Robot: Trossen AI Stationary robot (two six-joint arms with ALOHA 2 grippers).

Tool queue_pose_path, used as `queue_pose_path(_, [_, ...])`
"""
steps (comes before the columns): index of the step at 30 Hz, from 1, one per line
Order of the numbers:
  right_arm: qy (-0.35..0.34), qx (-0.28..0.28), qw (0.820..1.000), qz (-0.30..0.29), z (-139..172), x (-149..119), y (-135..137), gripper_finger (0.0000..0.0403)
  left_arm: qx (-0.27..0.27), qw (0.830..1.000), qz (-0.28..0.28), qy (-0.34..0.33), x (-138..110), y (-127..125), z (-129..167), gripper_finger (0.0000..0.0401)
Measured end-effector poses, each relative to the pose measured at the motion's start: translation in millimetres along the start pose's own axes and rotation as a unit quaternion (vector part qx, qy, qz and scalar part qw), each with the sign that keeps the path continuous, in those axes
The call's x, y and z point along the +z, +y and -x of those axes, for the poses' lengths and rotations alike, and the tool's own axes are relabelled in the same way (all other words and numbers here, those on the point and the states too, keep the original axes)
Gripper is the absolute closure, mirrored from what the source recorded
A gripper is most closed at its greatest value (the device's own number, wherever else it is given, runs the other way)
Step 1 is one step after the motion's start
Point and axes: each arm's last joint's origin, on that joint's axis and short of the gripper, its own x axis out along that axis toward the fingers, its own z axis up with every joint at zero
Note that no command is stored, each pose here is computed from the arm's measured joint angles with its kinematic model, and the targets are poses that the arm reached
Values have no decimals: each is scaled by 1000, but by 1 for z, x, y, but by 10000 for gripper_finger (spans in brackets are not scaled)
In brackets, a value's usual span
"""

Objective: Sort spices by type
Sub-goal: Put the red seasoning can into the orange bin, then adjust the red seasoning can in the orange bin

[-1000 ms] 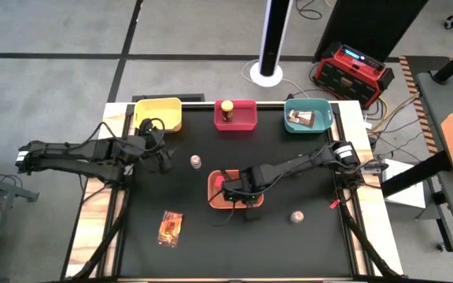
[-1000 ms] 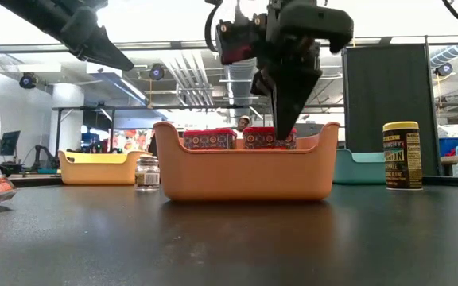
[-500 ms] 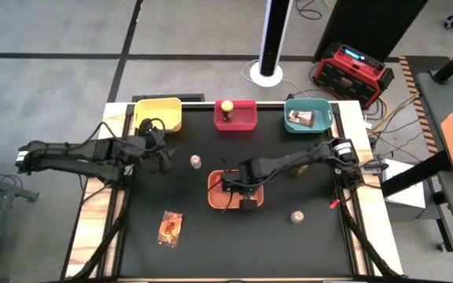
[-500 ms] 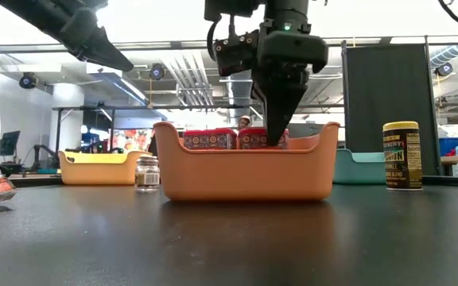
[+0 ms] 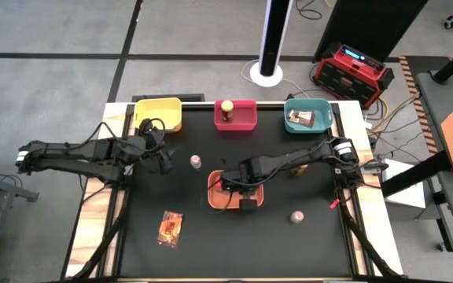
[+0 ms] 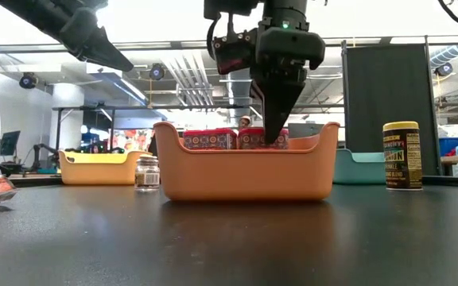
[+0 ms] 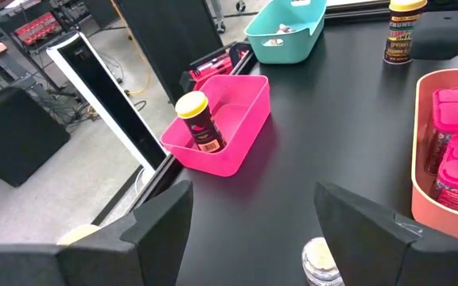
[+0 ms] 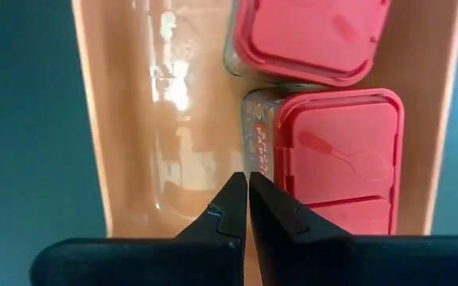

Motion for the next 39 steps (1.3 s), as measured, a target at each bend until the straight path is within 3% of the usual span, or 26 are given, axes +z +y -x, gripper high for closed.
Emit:
queue_pose_path(13, [-10, 51, 999, 12, 8, 3, 13, 394, 0, 1000, 0, 0, 0, 0, 0, 154])
queue_pose_path(23, [-131, 68, 989, 27, 11, 27, 22, 394, 0, 1000, 0, 0, 0, 0, 0, 154])
queue_pose_path(39, [-101, -18, 994, 28, -8, 24, 18, 394, 0, 1000, -1, 5, -1, 0, -1, 154])
